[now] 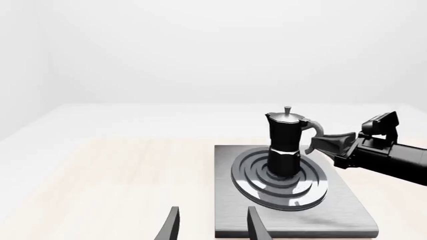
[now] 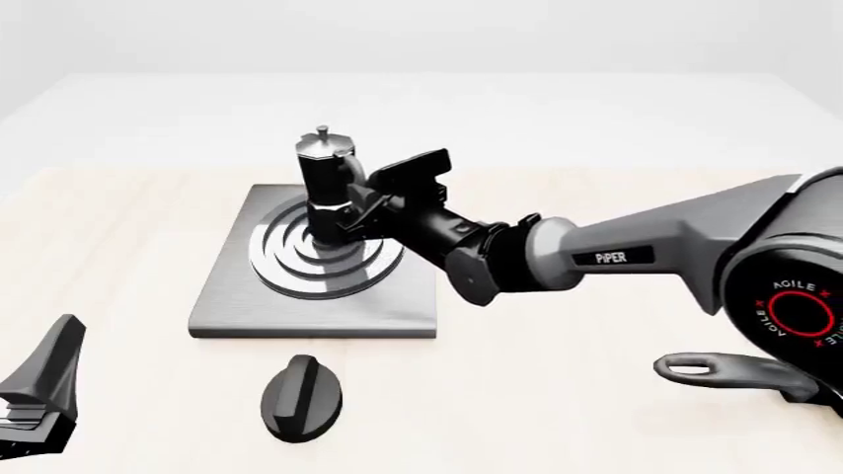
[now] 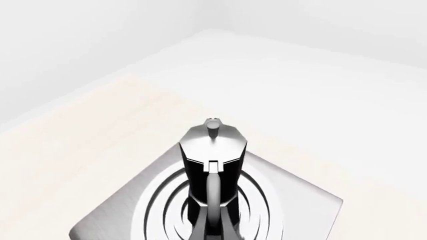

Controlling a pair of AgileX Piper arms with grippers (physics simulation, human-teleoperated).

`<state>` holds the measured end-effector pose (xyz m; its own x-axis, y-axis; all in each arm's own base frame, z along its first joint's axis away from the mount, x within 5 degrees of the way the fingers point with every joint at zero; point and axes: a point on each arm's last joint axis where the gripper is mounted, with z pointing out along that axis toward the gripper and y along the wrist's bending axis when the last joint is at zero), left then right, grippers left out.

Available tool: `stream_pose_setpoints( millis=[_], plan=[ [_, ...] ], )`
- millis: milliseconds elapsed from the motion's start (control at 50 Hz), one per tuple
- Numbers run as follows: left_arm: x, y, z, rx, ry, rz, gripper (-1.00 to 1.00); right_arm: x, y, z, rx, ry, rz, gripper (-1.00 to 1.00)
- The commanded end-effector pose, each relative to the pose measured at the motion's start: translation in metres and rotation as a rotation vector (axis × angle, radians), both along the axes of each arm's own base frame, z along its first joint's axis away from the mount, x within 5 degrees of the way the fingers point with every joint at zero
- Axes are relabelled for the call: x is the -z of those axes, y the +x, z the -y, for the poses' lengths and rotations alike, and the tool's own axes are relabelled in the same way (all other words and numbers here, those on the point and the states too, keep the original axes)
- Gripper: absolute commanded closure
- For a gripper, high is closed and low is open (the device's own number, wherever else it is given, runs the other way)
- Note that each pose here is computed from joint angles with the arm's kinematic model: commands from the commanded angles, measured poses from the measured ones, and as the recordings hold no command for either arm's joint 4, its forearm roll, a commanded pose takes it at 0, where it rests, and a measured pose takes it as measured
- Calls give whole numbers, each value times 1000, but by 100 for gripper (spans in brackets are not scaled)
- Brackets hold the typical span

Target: Put the moka pot on the stove.

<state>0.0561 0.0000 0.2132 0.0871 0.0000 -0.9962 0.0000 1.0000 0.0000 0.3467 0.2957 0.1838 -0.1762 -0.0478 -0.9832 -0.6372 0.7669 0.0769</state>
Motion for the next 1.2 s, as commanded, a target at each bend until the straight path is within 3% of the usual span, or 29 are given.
stream_pose_setpoints(
  millis=[20,40,60,700,1200],
  plan=[
    [0,0,0,0,0,0,-100,-1,-1,-6,-11,12,4,100],
    [0,0,0,0,0,0,-100,0,-3,-8,-15,10,4,100],
    [0,0,0,0,0,0,-100,0,-4,-9,-19,10,4,-100],
    [0,0,0,0,0,0,-100,-10,-11,-1,-20,4,20,-100],
    [0,0,0,0,0,0,-100,-39,-32,29,-1,9,67,-100]
  ],
)
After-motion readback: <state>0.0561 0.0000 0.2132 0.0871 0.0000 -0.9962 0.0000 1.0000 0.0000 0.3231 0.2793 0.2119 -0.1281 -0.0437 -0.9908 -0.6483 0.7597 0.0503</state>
